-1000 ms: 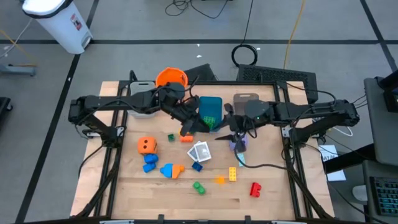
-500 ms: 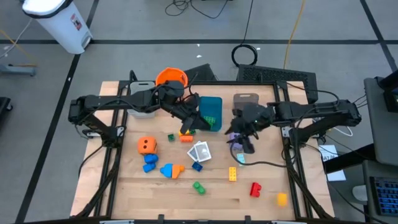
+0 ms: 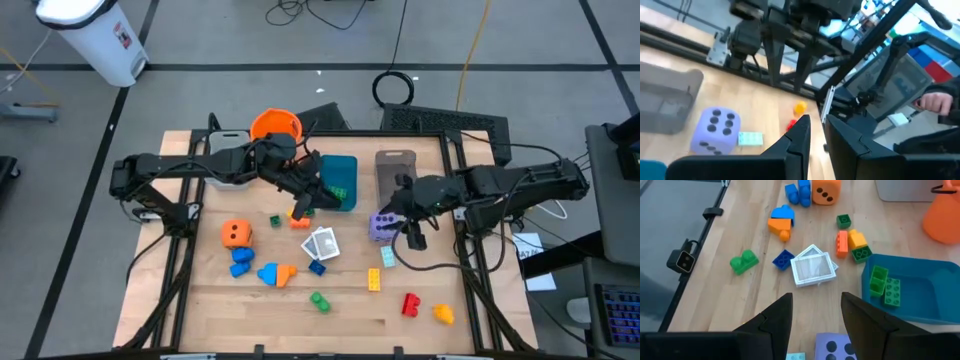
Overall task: Pick & Place Toys
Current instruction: Put the green game piece into the blue bin
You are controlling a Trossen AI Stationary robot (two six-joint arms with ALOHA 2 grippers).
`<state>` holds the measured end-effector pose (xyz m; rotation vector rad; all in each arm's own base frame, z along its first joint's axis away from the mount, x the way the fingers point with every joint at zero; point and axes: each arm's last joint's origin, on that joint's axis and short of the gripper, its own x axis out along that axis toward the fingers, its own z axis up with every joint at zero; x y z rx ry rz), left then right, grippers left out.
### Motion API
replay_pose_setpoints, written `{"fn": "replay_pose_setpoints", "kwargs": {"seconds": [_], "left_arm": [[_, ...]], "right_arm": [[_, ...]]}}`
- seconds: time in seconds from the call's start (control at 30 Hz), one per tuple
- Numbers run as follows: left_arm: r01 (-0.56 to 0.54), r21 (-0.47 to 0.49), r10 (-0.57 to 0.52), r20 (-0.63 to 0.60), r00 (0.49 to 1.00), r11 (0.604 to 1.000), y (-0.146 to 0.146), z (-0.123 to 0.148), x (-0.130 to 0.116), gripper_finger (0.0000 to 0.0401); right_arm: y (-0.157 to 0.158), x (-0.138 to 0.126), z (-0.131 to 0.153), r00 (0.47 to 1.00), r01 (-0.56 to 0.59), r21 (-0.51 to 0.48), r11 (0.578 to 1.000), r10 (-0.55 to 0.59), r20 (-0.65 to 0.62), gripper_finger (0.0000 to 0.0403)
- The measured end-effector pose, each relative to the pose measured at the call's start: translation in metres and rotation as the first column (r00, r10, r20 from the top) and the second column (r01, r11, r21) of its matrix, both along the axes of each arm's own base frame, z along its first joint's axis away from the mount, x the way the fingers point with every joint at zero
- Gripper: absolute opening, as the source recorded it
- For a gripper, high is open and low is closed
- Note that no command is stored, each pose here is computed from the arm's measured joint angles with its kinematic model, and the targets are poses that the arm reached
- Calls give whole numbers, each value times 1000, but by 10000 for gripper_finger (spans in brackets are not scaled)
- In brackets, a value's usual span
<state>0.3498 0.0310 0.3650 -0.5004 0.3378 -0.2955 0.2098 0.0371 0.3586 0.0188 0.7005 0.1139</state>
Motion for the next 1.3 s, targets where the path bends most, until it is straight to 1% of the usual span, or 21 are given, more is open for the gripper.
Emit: {"fn": "replay_pose_setpoints", "kwargs": {"seconds": [0.17,0.27,0.37,0.47,0.6,0.7,0.8,0.87,0.93,1.0,1.07,1.1,1.17,1.3], "left_arm": [[-19,-16,20,104,994,1000,7,11,2,63],[-9,-30,14,167,986,1000,10,17,2,63],[-7,-41,15,190,982,999,11,20,2,67],[8,-43,1,201,980,999,10,21,2,88],[56,-43,-46,204,978,998,9,22,1,125],[87,-54,-76,181,981,995,7,21,-1,141],[69,-41,-64,108,992,997,0,21,-11,144],[26,-10,-26,1,1000,1000,-7,18,-22,145],[-27,54,33,-118,992,998,-15,11,-33,145],[-73,141,108,-258,960,987,-23,3,-47,145],[-83,225,166,-378,911,971,-31,-4,-60,145],[-75,261,188,-440,878,963,-34,-9,-66,145],[-38,314,218,-564,797,949,-40,-19,-78,145],[18,379,281,-717,637,925,-44,-31,-98,145]], "right_arm": [[0,-2,1,1000,-1,1,1000,1,7,160],[0,-2,1,1000,-7,-7,1000,7,8,160],[0,-2,1,1000,-7,-8,1000,7,9,160],[0,-2,1,1000,-8,-8,1000,8,9,160],[0,-2,1,1000,-8,-8,1000,8,9,160],[0,-2,1,1000,-8,-9,1000,8,3,160],[0,-3,0,1000,-5,-7,1000,5,-6,160],[-1,-3,0,1000,0,-3,1000,-1,-14,160],[-1,-3,0,1000,5,2,1000,-4,-17,160],[-1,-3,0,1000,8,6,1000,-8,-19,160],[-1,-3,0,1000,13,5,1000,-13,-16,160],[-1,-3,0,1000,14,4,1000,-14,-17,160],[-1,-3,0,1000,14,3,1000,-14,-16,160],[-1,-3,0,1000,15,3,1000,-15,-16,160]]}}
